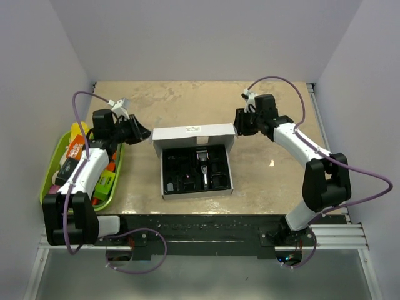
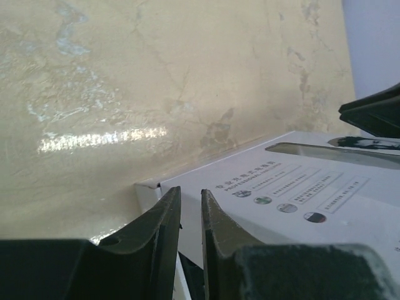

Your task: Sort the hair-cutting tools

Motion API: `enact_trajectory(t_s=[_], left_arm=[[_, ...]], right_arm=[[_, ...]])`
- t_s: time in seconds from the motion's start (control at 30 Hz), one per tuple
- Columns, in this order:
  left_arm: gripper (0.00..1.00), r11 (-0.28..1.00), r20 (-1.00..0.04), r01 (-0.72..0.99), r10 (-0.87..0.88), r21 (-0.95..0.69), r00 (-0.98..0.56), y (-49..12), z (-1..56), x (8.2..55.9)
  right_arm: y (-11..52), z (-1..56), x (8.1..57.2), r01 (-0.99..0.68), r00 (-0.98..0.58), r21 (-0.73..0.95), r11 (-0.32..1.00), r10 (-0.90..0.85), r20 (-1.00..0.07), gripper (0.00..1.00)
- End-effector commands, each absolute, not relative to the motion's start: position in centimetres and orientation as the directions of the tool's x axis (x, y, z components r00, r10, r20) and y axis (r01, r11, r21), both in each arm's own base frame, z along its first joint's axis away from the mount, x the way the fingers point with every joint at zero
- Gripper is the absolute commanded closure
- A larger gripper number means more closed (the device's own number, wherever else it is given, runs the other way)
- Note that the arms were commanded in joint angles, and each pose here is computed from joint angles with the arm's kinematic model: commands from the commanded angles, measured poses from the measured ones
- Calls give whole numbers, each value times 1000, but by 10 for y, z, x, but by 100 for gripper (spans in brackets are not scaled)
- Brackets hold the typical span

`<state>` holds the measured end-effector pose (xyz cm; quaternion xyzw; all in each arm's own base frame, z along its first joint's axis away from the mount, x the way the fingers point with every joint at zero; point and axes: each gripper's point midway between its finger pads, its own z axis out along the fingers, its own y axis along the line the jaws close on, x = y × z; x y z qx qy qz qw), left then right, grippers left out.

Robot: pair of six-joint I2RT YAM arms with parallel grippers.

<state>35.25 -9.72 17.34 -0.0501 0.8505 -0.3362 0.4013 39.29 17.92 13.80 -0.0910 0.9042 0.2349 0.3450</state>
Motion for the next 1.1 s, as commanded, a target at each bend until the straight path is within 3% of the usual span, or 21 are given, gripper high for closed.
enact_trajectory(t_s=[0.0,1.07], left_arm=[[76,811,-658,145,-341,-568,-672,-88,176,348],[75,737,-566,213,-268,-641,-779,-117,147,291]], right_arm=[[163,149,392,-300,-720,278,913,-26,-693,59],[188,136,343,-375,-756,294,879,-106,-646,58]])
